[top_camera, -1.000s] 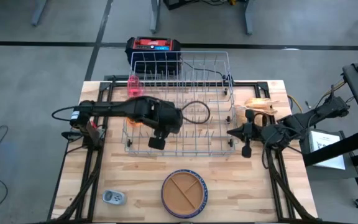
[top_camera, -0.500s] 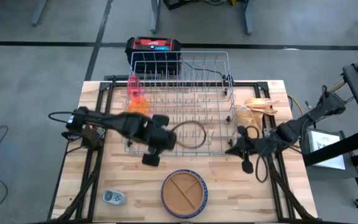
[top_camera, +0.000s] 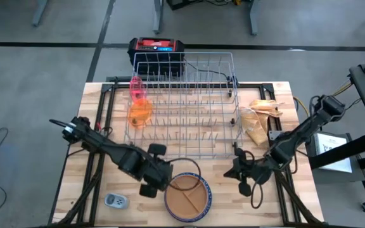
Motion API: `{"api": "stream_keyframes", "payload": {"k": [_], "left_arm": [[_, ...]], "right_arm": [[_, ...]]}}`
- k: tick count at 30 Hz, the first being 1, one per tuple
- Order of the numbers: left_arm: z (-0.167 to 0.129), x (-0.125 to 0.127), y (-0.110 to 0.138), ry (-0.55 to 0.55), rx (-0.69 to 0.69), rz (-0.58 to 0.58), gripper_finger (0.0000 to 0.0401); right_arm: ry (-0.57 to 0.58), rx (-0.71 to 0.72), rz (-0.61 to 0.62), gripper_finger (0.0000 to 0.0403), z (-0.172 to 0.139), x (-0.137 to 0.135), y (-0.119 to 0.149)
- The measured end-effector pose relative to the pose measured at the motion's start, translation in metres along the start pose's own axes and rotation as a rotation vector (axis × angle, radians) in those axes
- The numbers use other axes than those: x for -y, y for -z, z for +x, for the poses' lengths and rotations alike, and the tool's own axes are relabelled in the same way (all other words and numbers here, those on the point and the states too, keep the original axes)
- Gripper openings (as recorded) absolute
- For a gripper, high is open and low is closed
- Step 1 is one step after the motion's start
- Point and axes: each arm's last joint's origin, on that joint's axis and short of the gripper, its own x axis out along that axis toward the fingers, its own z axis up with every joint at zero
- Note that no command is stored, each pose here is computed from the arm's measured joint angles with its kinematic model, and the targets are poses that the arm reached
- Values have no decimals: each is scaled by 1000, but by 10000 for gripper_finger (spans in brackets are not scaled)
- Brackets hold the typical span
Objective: Sort dishes
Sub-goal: Put the brown plate into the dish rack
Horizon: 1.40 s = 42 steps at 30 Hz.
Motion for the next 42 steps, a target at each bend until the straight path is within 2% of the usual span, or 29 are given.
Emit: {"api": "stream_keyframes", "payload": {"k": [7,10,19,23,27,35,42], "left_arm": [[30,33,10,29,30,-20,77],[33,43,15,21,32,-21,77],[10,65,13,75,124,-137,77],[-3,82,14,122,189,-149,77],[-5,106,19,124,269,-120,77],[26,152,33,53,241,-7,77],[60,167,35,-103,228,29,76]], "right_arm": [[-57,17,111,0,11,-10,0],[-66,8,108,0,6,-13,-1],[-150,23,142,0,-13,-29,-1],[-181,-4,185,0,-18,-40,8],[-165,-21,267,0,-15,-52,23],[-86,-109,437,0,15,-67,54],[-31,-90,473,0,39,-86,53]]}}
